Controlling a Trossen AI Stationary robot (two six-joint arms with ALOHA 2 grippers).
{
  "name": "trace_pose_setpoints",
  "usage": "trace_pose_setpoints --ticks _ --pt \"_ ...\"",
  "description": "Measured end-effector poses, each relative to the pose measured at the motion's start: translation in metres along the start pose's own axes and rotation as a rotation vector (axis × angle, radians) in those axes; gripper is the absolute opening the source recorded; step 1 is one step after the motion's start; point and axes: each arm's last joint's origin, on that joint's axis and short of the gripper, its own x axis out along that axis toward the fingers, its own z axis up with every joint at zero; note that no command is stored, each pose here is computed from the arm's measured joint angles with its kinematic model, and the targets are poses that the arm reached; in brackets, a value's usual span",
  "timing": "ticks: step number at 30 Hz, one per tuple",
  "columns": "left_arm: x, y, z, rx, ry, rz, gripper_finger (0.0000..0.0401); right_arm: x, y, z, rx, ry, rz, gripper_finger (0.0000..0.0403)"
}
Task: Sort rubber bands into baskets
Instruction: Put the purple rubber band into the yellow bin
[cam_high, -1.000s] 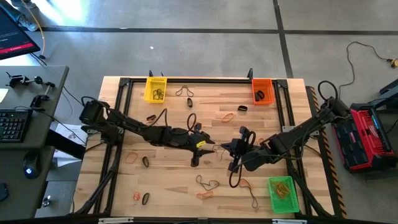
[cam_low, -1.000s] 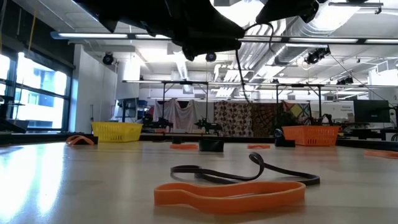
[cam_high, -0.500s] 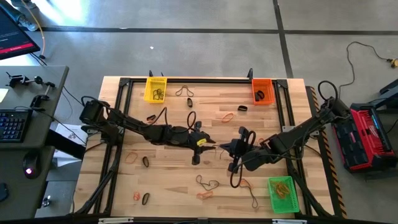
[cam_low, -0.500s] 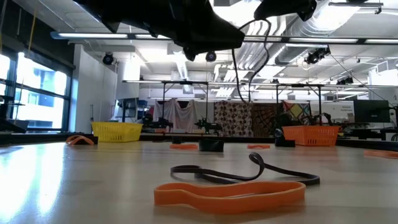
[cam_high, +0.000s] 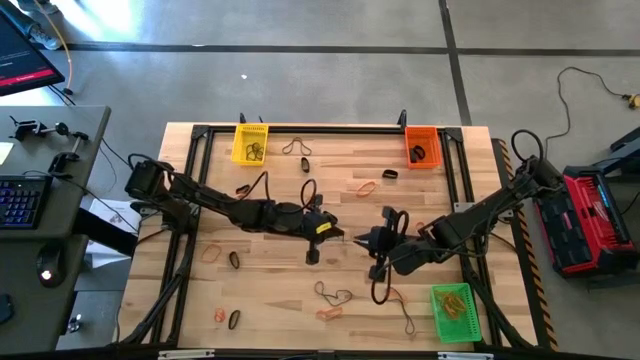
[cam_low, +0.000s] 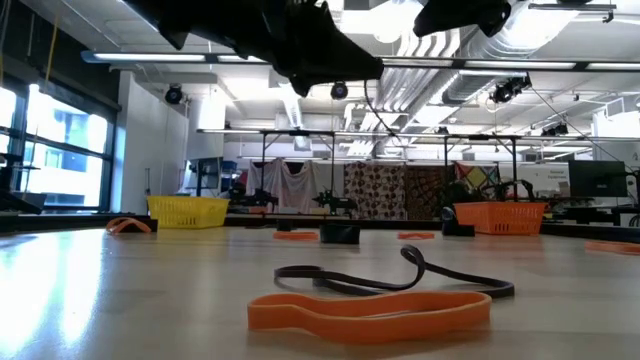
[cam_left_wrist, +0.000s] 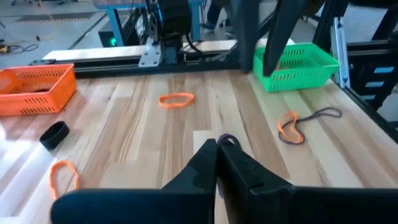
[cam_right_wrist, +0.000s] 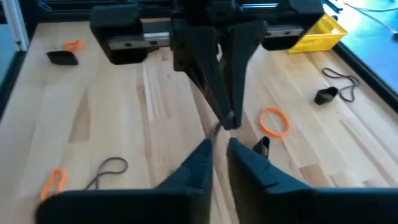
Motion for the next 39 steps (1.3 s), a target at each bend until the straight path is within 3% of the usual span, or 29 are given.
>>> trace_pose_setpoints --ticks 6,11,31,39 --pt "-0.012 0.005 0.006 -0.001 0.042 0.045 0.0001 0.0 -0.002 -0.001 -0.003 -0.005 -0.049 0.0115" --pt "-0.029 0.021 0.015 -0.036 0.094 0.142 0.0001 0.0 -0.003 -0.002 -0.001 0.0 -0.064 0.0147" --pt "-0.113 0.099 0.03 -0.195 0.277 0.552 0.0001 0.0 -0.007 -0.006 -0.026 0.018 -0.124 0.0133" --pt "-0.14 0.133 0.026 -0.288 0.322 0.615 0.0001 0.017 -0.011 -0.009 -0.031 0.049 -0.171 0.0119"
